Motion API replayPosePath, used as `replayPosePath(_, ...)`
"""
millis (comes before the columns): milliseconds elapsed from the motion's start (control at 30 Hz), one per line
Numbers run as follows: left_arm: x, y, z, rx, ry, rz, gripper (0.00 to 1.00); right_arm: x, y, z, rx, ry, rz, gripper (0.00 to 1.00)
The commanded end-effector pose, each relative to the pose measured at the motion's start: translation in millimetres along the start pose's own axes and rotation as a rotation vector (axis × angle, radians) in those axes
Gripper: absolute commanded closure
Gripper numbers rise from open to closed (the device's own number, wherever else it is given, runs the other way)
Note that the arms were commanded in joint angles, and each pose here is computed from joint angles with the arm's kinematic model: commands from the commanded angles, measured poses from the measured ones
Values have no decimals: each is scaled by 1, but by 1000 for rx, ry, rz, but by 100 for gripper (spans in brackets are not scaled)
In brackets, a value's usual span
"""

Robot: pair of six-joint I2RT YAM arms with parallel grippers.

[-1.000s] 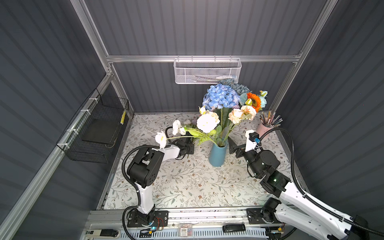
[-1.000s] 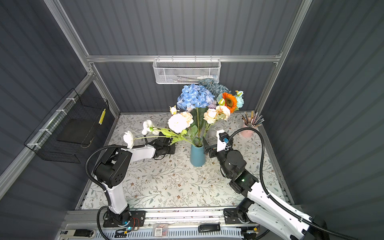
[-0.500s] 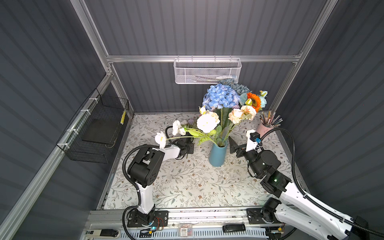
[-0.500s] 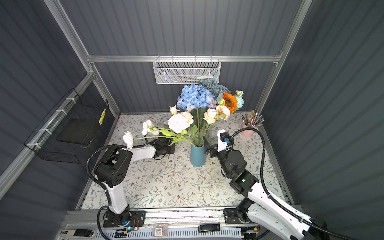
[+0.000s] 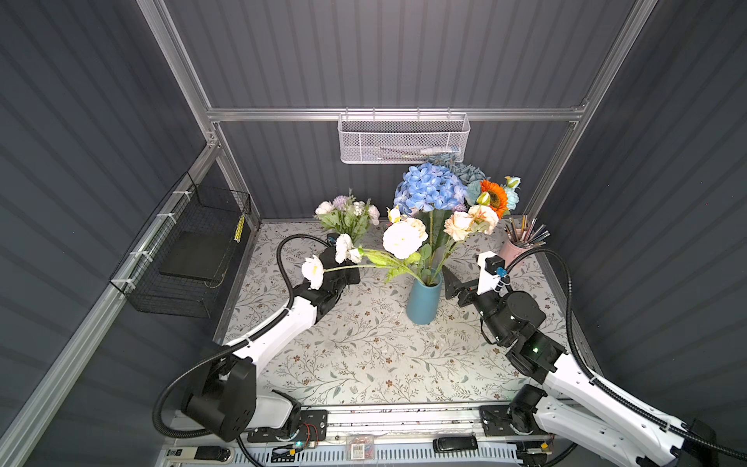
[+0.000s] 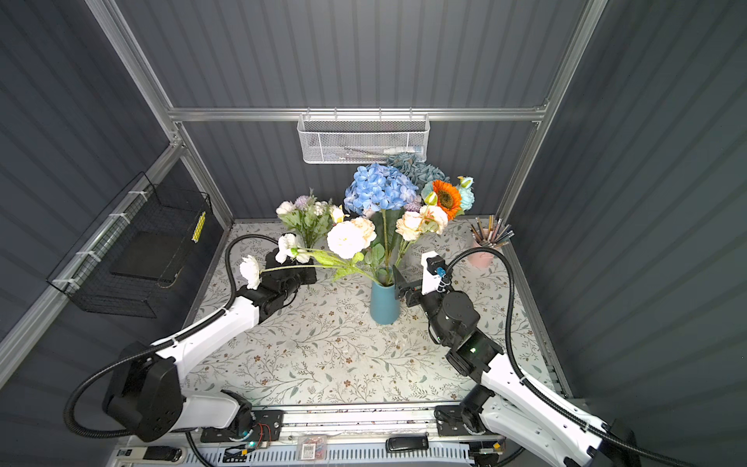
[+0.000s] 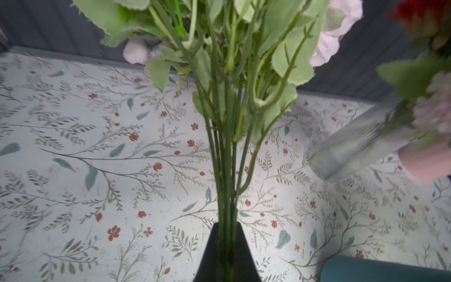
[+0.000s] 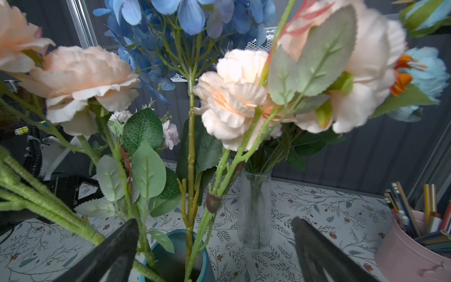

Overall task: Arrange flowers in a vase
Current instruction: Pick up the flowers from the top-center of the table.

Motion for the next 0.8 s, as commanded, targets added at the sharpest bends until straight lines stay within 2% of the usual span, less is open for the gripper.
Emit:
replayPosePath(0,-22,29,23,-107,57,-105,100,-27,4,2,-31,-48,-73,1)
replayPosePath(133,-51,73,28,-83,114,-244,100,-35,5,9,-77,-59,-89,1)
replayPosePath(267,-75,114,19,37,149,-376,100,-38,3,23,-162,-71,-88,1)
replayPosePath(400,-92,146,5,181,144,-488,100,-51,0,39,-253,-86,-105,1)
replayPosePath(500,-103,160,-9,266,81,-550,100,-75,-3,49,-313,-75,-139,1)
replayPosePath(600,-108,158,-17,294,36,-568,100,-105,-6,66,-409,-52,-154,11)
replayPosePath(700,-116,151,-25,296,-18,-589,100,-137,-14,80,-480,-45,-185,30)
replayPosePath(767,-127,147,-33,299,-70,-621,100,-156,-23,86,-502,-17,-200,37)
Point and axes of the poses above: each gripper's point midway between its finger pads, its own y axis back along the fingers, its own z axis along the line the jaws close on, x = y × z, the point moved 2 cm from there along y, back along the fingers, and after that the axes turned 3 degrees about y, right-handed, at the moved point
